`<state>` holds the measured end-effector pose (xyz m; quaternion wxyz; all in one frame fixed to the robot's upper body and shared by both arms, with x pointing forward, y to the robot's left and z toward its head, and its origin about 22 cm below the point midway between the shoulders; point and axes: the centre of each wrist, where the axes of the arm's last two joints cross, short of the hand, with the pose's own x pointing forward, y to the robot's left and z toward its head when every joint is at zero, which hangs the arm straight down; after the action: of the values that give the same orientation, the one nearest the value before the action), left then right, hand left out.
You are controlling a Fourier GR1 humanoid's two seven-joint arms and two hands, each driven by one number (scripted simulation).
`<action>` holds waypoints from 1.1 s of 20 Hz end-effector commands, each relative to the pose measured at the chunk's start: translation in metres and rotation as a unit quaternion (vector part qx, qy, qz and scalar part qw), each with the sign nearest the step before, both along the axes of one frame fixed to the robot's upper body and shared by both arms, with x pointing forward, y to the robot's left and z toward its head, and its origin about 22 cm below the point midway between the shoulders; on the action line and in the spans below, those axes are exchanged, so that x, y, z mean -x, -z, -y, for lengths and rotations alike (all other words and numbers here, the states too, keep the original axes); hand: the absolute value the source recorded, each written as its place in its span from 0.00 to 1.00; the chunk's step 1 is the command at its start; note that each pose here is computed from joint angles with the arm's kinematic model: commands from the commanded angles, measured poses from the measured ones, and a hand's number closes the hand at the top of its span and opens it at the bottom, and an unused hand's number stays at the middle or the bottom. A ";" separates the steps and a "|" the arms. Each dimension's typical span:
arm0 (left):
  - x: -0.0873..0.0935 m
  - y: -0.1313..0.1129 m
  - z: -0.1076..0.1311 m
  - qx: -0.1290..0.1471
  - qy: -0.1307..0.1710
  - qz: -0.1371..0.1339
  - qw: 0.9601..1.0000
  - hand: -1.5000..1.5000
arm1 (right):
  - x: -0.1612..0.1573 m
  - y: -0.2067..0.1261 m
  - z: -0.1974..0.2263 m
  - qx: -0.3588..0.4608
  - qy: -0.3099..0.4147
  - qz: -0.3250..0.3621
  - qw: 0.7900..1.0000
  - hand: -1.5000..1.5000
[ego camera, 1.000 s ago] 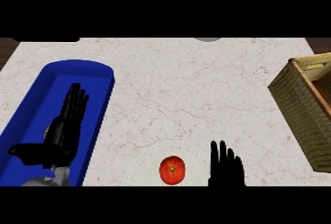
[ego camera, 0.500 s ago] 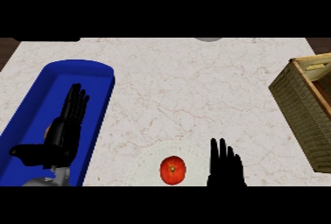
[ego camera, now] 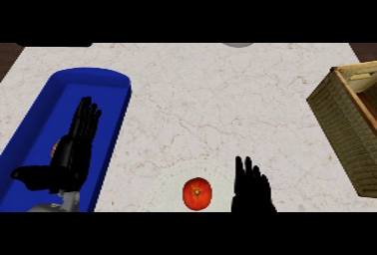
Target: Pick the tomato from the placemat and place it in the basket
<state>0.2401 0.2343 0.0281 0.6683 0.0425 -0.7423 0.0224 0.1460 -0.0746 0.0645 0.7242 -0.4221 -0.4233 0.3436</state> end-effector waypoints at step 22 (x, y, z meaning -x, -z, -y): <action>-0.005 0.002 -0.002 -0.005 0.004 0.000 1.000 0.50 | -0.020 0.023 -0.029 -0.031 0.092 -0.069 0.993 0.00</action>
<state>0.2455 0.2348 0.0317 0.6681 0.0387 -0.7427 0.0214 0.1661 -0.0564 0.0352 0.7453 -0.3955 -0.4043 0.3531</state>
